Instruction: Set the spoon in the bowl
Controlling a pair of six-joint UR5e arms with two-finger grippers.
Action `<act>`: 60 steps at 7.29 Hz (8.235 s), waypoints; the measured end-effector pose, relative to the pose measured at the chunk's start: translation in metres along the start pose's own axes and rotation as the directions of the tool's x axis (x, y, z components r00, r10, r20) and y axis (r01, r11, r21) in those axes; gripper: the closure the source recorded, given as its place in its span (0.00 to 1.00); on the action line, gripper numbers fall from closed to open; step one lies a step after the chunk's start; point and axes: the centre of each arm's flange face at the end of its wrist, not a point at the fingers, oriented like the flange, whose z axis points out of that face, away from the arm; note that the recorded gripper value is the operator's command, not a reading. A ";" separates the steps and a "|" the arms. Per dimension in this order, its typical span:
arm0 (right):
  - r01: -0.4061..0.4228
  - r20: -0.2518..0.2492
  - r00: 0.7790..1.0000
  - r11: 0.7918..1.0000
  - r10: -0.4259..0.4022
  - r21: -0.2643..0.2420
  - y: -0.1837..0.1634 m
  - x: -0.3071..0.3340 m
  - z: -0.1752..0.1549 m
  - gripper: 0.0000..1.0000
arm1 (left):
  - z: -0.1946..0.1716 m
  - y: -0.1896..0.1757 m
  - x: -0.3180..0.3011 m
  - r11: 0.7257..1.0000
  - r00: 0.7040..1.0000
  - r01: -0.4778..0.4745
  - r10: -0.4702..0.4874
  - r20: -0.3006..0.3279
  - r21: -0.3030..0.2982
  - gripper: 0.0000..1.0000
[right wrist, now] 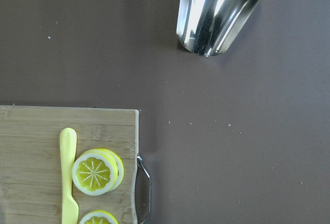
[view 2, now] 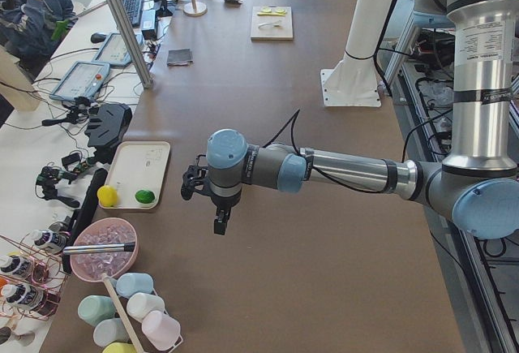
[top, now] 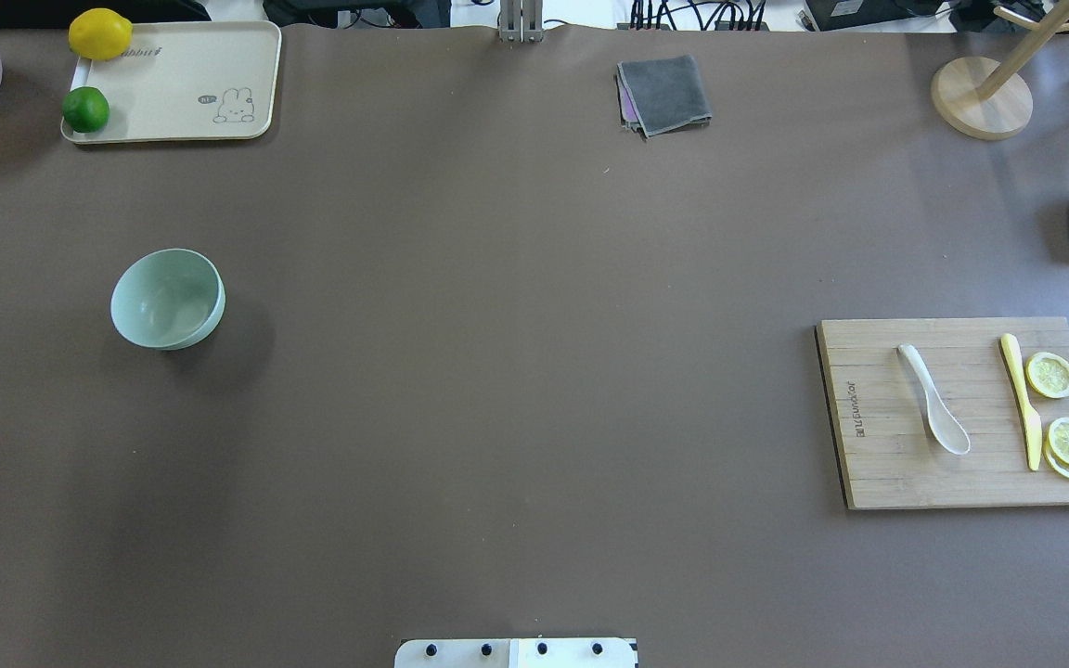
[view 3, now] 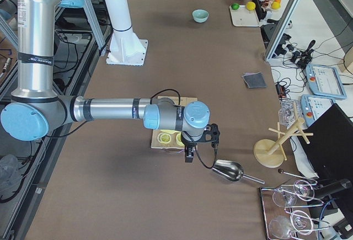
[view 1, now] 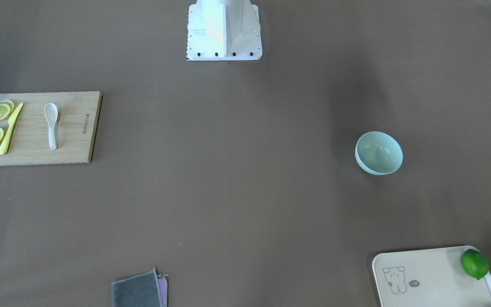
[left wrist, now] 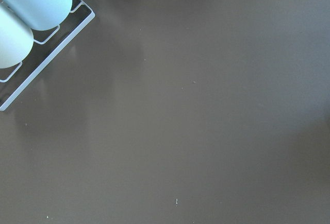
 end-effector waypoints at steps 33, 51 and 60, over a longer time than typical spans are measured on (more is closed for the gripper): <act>0.192 -0.086 0.977 0.981 -0.194 -0.026 -0.005 -0.299 0.159 0.23 | 0.159 -0.019 0.720 0.907 0.902 0.404 -0.417 -0.111 -0.123 1.00; -0.259 0.076 0.965 0.955 0.251 0.146 -0.080 -0.626 0.106 1.00 | 0.108 -0.085 0.432 0.988 0.984 0.155 -0.156 -0.082 -0.020 0.03; -0.271 0.085 0.963 0.928 0.257 0.256 -0.059 -0.669 0.127 0.00 | 0.117 -0.092 0.406 0.987 0.985 0.160 -0.161 -0.063 -0.015 0.03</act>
